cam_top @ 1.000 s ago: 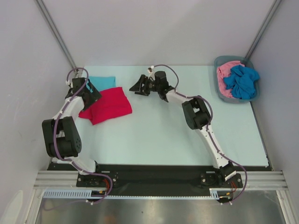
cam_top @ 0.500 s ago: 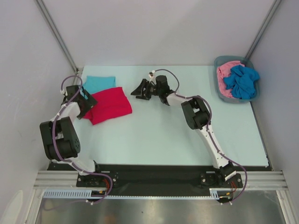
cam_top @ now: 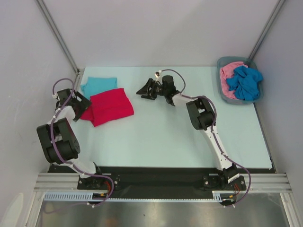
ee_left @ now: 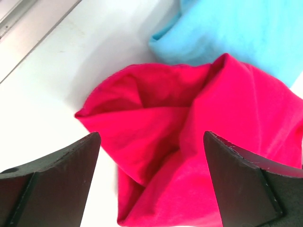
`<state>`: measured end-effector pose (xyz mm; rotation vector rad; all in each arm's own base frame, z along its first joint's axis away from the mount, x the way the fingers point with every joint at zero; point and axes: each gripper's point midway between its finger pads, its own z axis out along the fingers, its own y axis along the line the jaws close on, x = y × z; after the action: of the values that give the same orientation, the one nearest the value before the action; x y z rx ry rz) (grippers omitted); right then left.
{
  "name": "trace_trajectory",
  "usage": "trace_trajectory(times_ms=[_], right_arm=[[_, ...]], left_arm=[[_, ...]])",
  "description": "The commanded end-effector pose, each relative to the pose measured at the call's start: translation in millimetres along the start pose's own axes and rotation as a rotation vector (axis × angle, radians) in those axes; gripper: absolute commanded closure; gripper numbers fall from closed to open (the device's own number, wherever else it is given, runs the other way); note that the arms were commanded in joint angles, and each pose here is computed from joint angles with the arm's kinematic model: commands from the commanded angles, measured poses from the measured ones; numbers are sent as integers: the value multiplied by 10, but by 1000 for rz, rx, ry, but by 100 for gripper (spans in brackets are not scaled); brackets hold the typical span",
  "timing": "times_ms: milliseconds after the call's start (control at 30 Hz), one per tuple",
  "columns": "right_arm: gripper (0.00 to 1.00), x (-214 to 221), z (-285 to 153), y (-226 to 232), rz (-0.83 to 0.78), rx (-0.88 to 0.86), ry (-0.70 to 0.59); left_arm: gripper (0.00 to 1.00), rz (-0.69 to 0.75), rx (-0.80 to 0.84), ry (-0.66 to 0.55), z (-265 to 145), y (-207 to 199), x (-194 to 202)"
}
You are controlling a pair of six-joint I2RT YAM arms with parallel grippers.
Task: Fold and stack the t-shirts
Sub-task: Neatly place the folded tshirt to the corner
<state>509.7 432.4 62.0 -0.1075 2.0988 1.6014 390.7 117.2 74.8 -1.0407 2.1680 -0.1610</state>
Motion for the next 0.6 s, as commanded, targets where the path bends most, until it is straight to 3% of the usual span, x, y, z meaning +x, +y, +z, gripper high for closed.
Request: trace_trajectory(times_ms=[0,367,567], right_arm=[[27,-185,-94,247,-40,-51,-27],[28,-227,-182,249,-19,-68,-55],[28,-259,-250,260,-21,-69,-68]], left_arm=[[5,15,-13,-2,43,72,7],[5,23,-58,61,219,167,126],[5,30,-22,84,290,21,171]])
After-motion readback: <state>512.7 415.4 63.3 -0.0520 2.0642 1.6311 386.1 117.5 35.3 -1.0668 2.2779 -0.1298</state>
